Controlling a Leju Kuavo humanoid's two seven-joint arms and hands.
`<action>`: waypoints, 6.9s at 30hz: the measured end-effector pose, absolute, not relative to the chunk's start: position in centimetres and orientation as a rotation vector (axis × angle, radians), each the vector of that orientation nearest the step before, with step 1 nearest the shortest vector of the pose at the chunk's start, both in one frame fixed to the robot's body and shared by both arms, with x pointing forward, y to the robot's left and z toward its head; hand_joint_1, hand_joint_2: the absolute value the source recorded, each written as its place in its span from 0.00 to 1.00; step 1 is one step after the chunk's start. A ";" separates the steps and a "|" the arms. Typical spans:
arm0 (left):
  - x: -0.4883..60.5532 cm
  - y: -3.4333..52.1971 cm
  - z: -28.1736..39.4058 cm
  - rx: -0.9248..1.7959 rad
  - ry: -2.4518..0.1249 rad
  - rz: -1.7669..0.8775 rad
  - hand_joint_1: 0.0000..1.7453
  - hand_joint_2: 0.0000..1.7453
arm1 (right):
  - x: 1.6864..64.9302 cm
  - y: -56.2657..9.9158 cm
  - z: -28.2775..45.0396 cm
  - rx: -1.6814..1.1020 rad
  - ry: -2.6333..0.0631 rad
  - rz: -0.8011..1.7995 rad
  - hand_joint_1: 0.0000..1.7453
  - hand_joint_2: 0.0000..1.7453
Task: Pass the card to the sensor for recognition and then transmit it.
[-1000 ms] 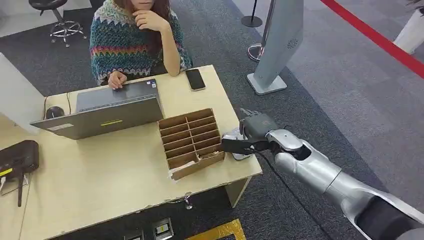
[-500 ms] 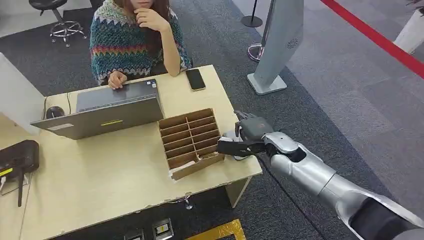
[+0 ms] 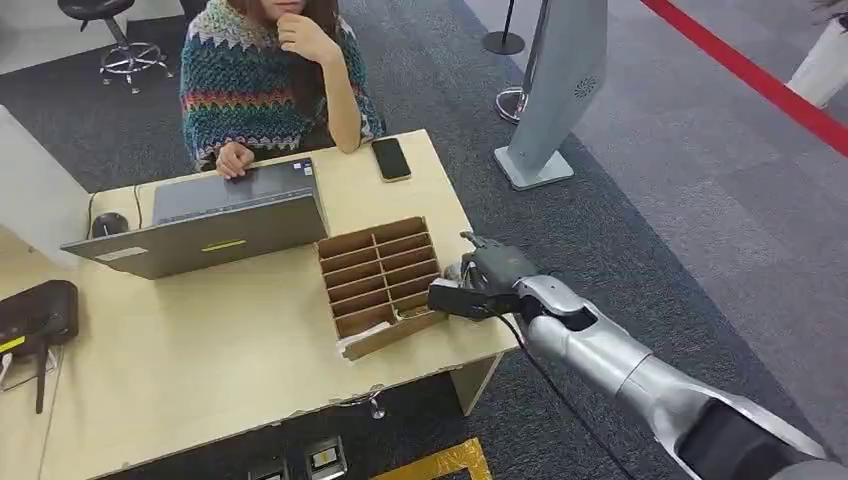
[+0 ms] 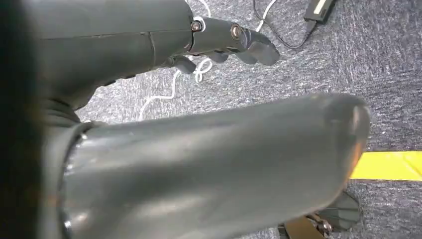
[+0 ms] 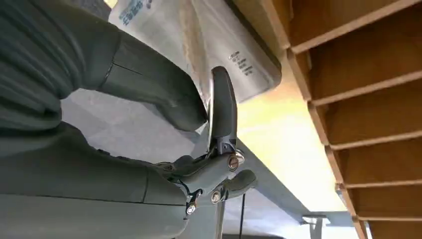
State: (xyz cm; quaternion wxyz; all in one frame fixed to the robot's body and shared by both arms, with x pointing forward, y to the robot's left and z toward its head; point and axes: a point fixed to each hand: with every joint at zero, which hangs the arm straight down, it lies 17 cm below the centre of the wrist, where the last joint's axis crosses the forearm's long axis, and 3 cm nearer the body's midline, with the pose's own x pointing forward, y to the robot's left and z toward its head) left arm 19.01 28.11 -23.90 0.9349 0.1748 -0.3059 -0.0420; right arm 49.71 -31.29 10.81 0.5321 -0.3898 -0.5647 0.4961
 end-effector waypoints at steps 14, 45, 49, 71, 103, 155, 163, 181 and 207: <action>18.7 28.3 -24.0 0.366 -0.615 -0.083 0.00 0.00 | 49.7 -31.1 9.2 -0.904 -1.339 1.160 1.00 1.00; 20.8 27.5 -23.5 0.339 -0.640 -0.128 0.00 0.00 | 54.0 -33.8 18.7 -1.072 -1.415 1.088 1.00 1.00; 21.4 27.3 -23.3 0.333 -0.650 -0.142 0.00 0.00 | 55.4 -33.9 24.1 -1.157 -1.459 1.093 1.00 1.00; 23.8 26.2 -22.6 0.316 -0.676 -0.224 0.00 0.00 | 59.8 -25.6 41.4 -1.250 -1.684 1.169 1.00 1.00; 21.0 26.7 -23.4 0.344 -0.643 -0.190 0.00 0.00 | 60.4 -22.5 37.8 -1.059 -1.866 0.937 0.00 1.00; 19.2 28.2 -24.0 0.353 -0.623 -0.143 0.00 0.00 | 42.5 -20.0 16.0 -0.983 -1.479 1.295 0.00 1.00; 18.8 28.4 -24.0 0.360 -0.616 -0.135 0.00 0.00 | 42.2 -18.9 16.0 -0.984 -1.518 1.281 0.00 1.00; 18.8 28.1 -24.1 0.358 -0.616 -0.137 0.00 0.00 | 42.7 -18.5 14.0 -0.998 -1.526 1.209 0.00 1.00; 18.8 28.1 -24.0 0.358 -0.616 -0.142 0.00 0.00 | 43.5 -21.7 12.5 -1.039 -1.473 1.087 0.00 1.00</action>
